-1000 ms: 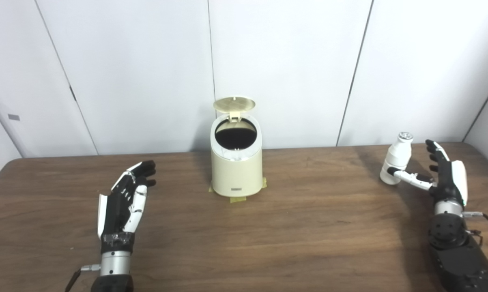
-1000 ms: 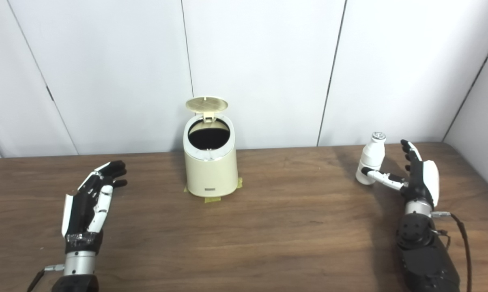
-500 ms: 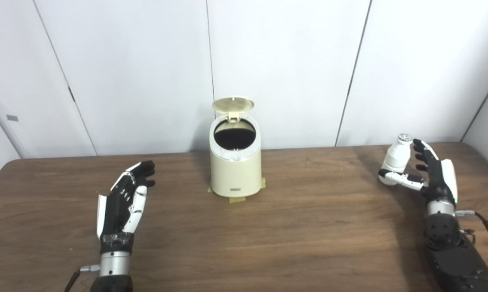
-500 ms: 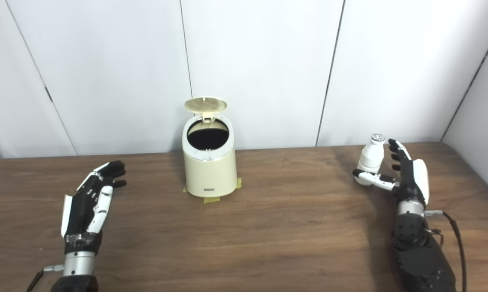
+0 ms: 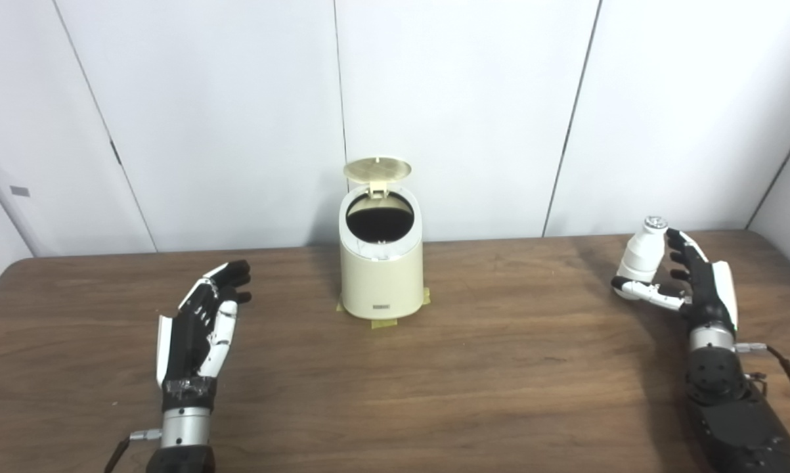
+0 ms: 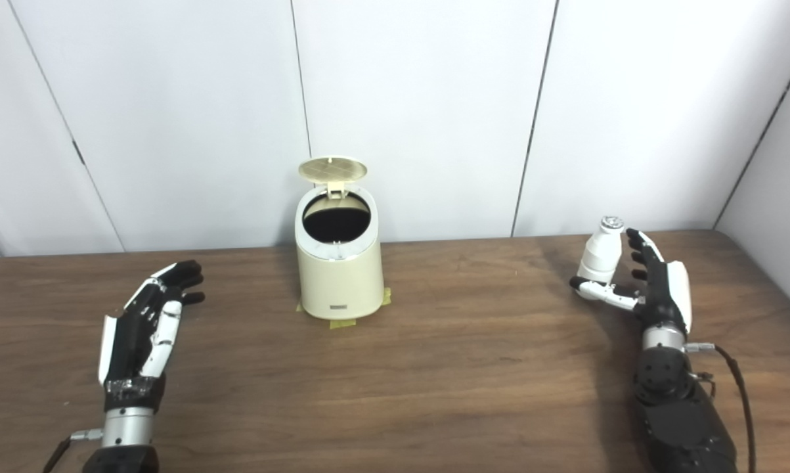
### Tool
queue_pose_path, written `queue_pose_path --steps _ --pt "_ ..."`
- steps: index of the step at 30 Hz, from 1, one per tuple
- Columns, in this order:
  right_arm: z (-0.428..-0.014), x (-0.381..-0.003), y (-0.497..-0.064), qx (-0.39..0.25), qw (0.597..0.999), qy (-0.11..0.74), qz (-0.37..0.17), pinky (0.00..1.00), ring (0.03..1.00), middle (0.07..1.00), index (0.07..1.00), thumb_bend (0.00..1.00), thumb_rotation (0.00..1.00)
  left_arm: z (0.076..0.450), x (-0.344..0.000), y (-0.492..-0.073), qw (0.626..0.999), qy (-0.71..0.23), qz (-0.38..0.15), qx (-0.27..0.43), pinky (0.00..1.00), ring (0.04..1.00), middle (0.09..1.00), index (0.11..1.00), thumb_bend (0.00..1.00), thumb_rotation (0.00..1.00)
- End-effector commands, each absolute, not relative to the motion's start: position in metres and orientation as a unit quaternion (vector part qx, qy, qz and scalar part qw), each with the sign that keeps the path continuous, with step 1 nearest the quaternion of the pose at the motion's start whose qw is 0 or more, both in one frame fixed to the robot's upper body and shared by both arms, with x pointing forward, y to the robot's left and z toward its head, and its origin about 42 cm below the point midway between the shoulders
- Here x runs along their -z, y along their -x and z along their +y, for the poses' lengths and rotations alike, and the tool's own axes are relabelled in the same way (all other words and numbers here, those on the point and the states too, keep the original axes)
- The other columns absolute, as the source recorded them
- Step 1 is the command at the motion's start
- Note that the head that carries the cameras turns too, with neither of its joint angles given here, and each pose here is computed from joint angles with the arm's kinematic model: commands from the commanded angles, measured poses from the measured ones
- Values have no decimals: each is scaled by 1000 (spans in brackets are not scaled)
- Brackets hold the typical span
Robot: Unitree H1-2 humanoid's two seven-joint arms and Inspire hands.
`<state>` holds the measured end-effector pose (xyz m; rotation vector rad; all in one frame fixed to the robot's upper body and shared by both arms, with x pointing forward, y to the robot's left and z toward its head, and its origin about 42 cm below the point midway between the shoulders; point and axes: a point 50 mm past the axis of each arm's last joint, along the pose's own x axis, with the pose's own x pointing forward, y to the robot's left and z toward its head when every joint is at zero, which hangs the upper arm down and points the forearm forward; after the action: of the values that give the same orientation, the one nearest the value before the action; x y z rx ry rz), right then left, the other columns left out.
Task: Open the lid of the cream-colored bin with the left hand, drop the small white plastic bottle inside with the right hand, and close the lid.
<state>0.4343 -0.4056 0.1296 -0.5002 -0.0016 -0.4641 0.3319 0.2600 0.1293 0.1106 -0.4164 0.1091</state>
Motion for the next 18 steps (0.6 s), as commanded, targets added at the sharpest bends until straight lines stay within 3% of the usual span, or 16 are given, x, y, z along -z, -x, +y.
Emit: queue_pose_path --steps 1,7,18 --pt "-408 -170 -454 226 943 235 -71 781 881 893 864 883 209 266 -101 -311 980 -81 -171 -56 699 776 781 761 297 620" --pt "-407 -170 -456 221 946 227 -74 814 884 877 828 883 187 266 -101 -311 980 -80 -173 -52 704 779 785 763 306 622" --pt "-408 -174 -458 212 945 232 -91 762 827 824 801 886 206 265 -102 -312 980 -82 -175 -55 692 770 777 757 297 625"
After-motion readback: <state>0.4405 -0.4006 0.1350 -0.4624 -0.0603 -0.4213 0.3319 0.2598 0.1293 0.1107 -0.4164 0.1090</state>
